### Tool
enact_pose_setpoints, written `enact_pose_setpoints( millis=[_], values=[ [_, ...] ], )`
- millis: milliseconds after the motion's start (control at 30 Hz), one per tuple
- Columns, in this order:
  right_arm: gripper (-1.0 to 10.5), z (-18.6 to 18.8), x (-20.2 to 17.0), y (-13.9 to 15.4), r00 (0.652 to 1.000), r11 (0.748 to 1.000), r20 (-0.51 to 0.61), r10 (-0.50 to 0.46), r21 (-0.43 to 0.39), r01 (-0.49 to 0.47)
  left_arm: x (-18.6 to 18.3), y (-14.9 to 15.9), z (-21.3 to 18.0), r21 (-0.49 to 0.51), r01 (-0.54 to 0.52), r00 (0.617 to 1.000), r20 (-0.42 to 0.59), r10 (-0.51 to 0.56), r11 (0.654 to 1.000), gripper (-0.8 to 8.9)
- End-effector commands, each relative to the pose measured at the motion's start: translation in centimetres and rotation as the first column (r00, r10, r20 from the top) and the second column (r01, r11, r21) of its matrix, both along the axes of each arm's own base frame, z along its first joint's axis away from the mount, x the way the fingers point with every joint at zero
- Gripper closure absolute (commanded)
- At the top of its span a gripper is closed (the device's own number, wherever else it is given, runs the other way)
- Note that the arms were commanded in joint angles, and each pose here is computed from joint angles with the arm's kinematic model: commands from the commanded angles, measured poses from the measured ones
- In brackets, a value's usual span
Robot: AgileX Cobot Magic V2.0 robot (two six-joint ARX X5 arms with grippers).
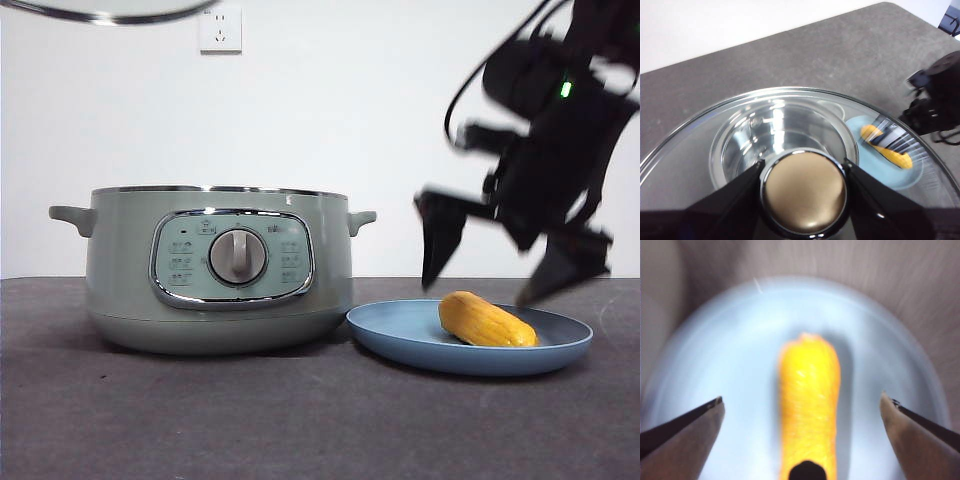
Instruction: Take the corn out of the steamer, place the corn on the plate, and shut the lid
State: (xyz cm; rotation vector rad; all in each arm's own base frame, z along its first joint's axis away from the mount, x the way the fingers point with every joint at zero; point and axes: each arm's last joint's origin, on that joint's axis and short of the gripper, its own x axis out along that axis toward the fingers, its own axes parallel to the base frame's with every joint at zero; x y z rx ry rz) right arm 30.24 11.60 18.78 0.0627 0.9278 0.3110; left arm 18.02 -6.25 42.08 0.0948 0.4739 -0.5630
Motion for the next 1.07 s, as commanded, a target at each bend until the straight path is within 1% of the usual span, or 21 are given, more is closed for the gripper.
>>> enact_pose_setpoints(
  millis=[33,133,200,367,467,633,700,867,933,1067],
  values=[
    [3.8,3.7,-1.7,-0.6,0.996,0.999,0.089,-0.005,0.033,0.002,1.7,-0.6,-0.8,-0.005,0.016,0.999,0.039,-0.016,1.000,8.22],
    [3.8,8.4,-5.0,-1.8,0.983,0.998,0.185,0.002,0.059,-0.013,4.2,-1.3,-3.3,-0.006,0.016,0.999,0.039,-0.016,1.000,8.22],
    [3.8,10.3,-7.0,-2.5,0.973,0.997,0.231,0.005,0.070,-0.022,5.5,-1.7,-4.3,-0.008,0.016,0.999,0.044,-0.016,1.000,8.22],
    [3.8,13.9,-11.8,-4.2,0.945,0.994,0.327,0.001,0.106,-0.038,9.0,-3.2,-6.0,-0.015,0.029,0.997,0.070,-0.028,0.999,8.22],
    [3.8,15.2,-14.2,-5.1,0.926,0.991,0.377,-0.006,0.124,-0.044,10.5,-4.1,-7.2,-0.013,0.039,0.997,0.065,-0.038,0.999,8.22],
    [3.8,16.4,-17.1,-6.3,0.902,0.988,0.431,-0.018,0.147,-0.051,12.7,-5.8,-9.4,-0.008,0.064,0.997,0.045,-0.064,0.998,8.22],
    [3.8,16.4,-18.0,-6.6,0.906,0.987,0.423,-0.022,0.152,-0.047,13.2,-6.4,-10.0,-0.005,0.067,0.996,0.052,-0.067,0.998,8.22],
    [3.8,15.9,-19.1,-6.9,0.935,0.989,0.354,-0.004,0.141,-0.049,14.0,-7.4,-10.6,-0.006,0.068,0.994,0.087,-0.067,0.998,8.22],
    [3.8,15.8,-19.3,-6.8,0.938,0.989,0.348,0.006,0.139,-0.058,14.3,-7.5,-10.9,0.000,0.051,0.994,0.093,-0.051,0.999,8.22],
    [3.8,15.9,-19.6,-6.7,0.933,0.986,0.359,0.023,0.144,-0.080,14.7,-7.7,-11.8,0.014,0.046,0.997,0.063,-0.047,0.999,8.22]
  ],
)
